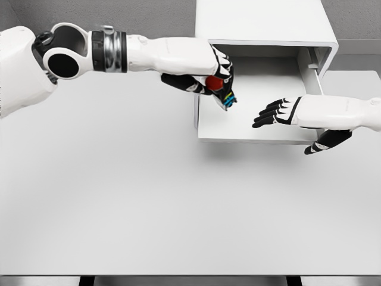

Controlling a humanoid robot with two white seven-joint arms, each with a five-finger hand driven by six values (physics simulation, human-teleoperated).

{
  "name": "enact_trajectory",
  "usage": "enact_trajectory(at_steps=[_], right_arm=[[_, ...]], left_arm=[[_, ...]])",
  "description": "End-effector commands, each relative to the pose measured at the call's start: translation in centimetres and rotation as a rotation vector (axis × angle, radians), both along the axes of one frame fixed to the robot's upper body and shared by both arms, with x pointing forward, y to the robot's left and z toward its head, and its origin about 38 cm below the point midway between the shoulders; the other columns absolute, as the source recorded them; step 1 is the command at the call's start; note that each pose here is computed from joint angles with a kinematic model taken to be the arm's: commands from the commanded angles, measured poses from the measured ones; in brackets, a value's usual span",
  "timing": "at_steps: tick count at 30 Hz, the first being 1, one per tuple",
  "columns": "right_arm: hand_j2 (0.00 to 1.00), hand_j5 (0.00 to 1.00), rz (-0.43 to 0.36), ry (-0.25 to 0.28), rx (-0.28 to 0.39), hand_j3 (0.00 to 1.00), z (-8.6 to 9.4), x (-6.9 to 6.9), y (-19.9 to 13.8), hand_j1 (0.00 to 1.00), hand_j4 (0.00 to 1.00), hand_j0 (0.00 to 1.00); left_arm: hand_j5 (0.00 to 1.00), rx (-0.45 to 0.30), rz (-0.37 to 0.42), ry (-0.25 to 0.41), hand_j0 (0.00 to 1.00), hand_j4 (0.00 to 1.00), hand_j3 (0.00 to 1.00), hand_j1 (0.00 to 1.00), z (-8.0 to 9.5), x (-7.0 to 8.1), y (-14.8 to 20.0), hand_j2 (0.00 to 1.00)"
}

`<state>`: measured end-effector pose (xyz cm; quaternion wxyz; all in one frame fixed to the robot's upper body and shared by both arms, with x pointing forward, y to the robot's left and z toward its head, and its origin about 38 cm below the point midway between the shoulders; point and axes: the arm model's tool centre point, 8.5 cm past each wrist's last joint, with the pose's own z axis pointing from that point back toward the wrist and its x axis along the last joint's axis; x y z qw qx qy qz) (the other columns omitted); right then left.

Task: Slide open multi-storey tabletop storage cabinets and put open load switch and slide close multi-storey tabletop storage cabinets

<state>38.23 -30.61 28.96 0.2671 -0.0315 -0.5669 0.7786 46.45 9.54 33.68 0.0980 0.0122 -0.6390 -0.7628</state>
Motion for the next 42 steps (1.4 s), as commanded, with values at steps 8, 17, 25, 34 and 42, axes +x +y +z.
enact_trajectory(at_steps=[8,17,25,34,42], right_arm=[[1.00,1.00,-0.002,0.008,0.009,1.00,-0.1,0.0,0.0,1.00,1.00,1.00],[1.00,1.00,-0.002,0.009,0.008,1.00,-0.2,0.0,0.0,1.00,1.00,1.00],[1.00,1.00,-0.002,0.009,0.009,1.00,-0.2,0.0,0.0,1.00,1.00,1.00],[1.00,1.00,0.000,0.011,0.011,1.00,-0.2,0.0,0.2,1.00,1.00,1.00],[1.00,1.00,0.000,0.011,0.011,1.00,-0.2,0.0,0.2,1.00,1.00,1.00]], left_arm=[[0.43,0.008,0.021,0.008,0.43,0.43,0.43,0.43,-0.7,1.2,-1.1,0.43],[0.43,0.024,0.047,0.003,0.43,0.43,0.43,0.43,-1.1,2.1,-1.2,0.43],[0.43,0.019,0.029,0.001,0.43,0.43,0.43,0.43,-1.1,1.8,-1.9,0.43],[0.43,0.012,0.017,-0.001,0.43,0.43,0.43,0.43,-0.9,1.5,-2.1,0.43],[0.54,0.010,0.007,0.001,0.54,0.54,0.54,0.54,-1.0,1.3,-2.5,0.54]])
